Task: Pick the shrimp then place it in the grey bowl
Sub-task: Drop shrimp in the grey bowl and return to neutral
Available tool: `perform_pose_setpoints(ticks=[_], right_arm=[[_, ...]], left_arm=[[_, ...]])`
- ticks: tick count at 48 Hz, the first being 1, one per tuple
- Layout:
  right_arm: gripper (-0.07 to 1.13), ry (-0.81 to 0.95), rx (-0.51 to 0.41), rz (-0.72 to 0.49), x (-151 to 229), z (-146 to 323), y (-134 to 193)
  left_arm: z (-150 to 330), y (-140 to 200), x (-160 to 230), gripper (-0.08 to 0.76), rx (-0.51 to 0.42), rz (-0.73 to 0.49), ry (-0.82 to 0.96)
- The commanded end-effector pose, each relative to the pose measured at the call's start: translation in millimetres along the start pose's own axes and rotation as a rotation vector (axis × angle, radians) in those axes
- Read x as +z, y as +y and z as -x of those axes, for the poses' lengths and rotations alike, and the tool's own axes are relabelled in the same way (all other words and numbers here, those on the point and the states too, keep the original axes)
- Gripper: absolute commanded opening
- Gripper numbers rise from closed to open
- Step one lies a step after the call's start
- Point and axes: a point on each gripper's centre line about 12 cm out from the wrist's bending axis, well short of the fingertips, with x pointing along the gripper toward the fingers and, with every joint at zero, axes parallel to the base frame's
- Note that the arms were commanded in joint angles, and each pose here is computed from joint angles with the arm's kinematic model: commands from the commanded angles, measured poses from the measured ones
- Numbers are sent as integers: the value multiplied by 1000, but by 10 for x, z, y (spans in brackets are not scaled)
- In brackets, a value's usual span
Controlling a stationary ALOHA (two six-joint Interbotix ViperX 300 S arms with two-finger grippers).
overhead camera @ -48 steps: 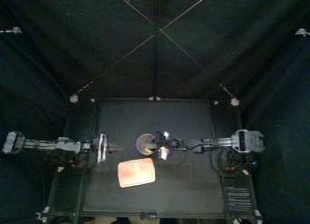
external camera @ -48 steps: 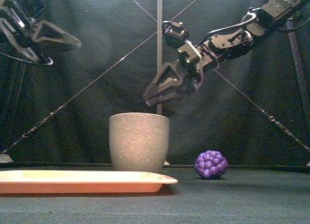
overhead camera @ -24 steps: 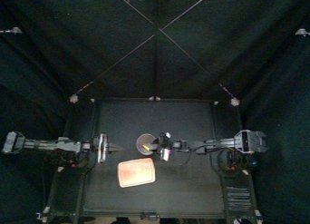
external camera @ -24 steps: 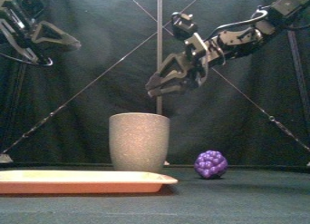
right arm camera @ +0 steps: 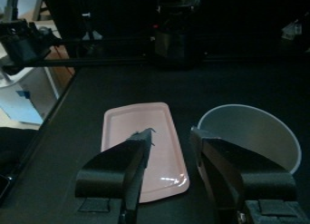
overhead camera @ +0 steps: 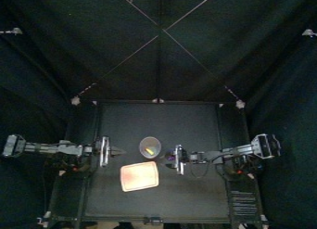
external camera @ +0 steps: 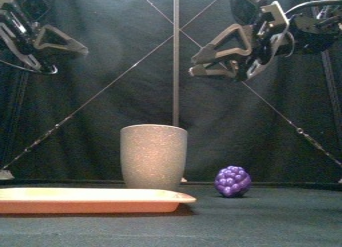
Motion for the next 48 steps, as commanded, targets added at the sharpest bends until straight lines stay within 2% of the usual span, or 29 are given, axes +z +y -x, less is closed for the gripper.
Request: perform_pose_setpoints(ticks=[1, 48], right_arm=[[790, -72, 0, 3, 172, 120, 0], [790, -84, -27, -31, 102, 469, -69]], left_arm=[[-14, 1, 53, 82, 1, 2, -17], [-8, 3, 20, 81, 2, 3, -8]])
